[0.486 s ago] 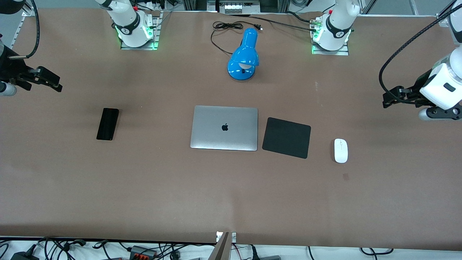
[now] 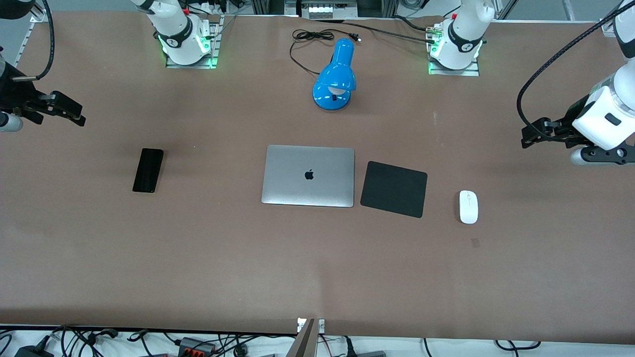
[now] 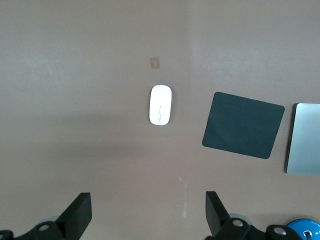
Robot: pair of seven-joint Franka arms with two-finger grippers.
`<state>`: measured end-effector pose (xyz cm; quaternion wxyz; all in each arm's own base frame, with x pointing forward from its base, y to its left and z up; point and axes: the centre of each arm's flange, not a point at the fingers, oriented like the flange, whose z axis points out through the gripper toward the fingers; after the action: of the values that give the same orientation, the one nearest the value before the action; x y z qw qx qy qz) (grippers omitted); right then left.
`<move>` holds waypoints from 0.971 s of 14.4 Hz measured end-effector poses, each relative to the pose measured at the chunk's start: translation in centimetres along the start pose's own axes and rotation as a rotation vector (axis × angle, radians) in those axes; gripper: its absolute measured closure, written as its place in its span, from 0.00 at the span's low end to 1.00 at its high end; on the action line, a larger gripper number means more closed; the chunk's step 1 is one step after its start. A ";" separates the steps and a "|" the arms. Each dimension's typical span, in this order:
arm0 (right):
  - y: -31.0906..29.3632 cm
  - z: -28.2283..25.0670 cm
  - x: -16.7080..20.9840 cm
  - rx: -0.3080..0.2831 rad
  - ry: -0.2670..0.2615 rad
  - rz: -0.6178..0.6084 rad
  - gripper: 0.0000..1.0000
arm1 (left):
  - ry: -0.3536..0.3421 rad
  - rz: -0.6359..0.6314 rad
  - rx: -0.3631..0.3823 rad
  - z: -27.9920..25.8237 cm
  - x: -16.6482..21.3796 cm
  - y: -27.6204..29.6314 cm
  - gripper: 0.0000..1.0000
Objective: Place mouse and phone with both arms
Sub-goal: 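Reach the right gripper to the phone while the left gripper reaches the mouse, then grasp the black phone with the right gripper while the left gripper grasps the mouse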
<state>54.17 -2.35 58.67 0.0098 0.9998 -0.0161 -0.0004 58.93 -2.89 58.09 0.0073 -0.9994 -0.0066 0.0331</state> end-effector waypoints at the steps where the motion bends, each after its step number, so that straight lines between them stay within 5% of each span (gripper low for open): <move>1: 0.0 0.0 0.0 0.000 -0.001 -0.001 0.00 | -0.009 -0.001 0.001 0.4 0.2 0.0 0.00; 14: 0.0 15.4 5.8 -0.022 -0.156 -0.013 0.00 | -0.211 -0.006 0.014 28.5 10.8 -0.3 0.00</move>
<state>59.96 -2.84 43.28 0.0193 0.9967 -0.0104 -0.0786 67.86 -2.07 28.92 0.0137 -0.9902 -0.0100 0.1383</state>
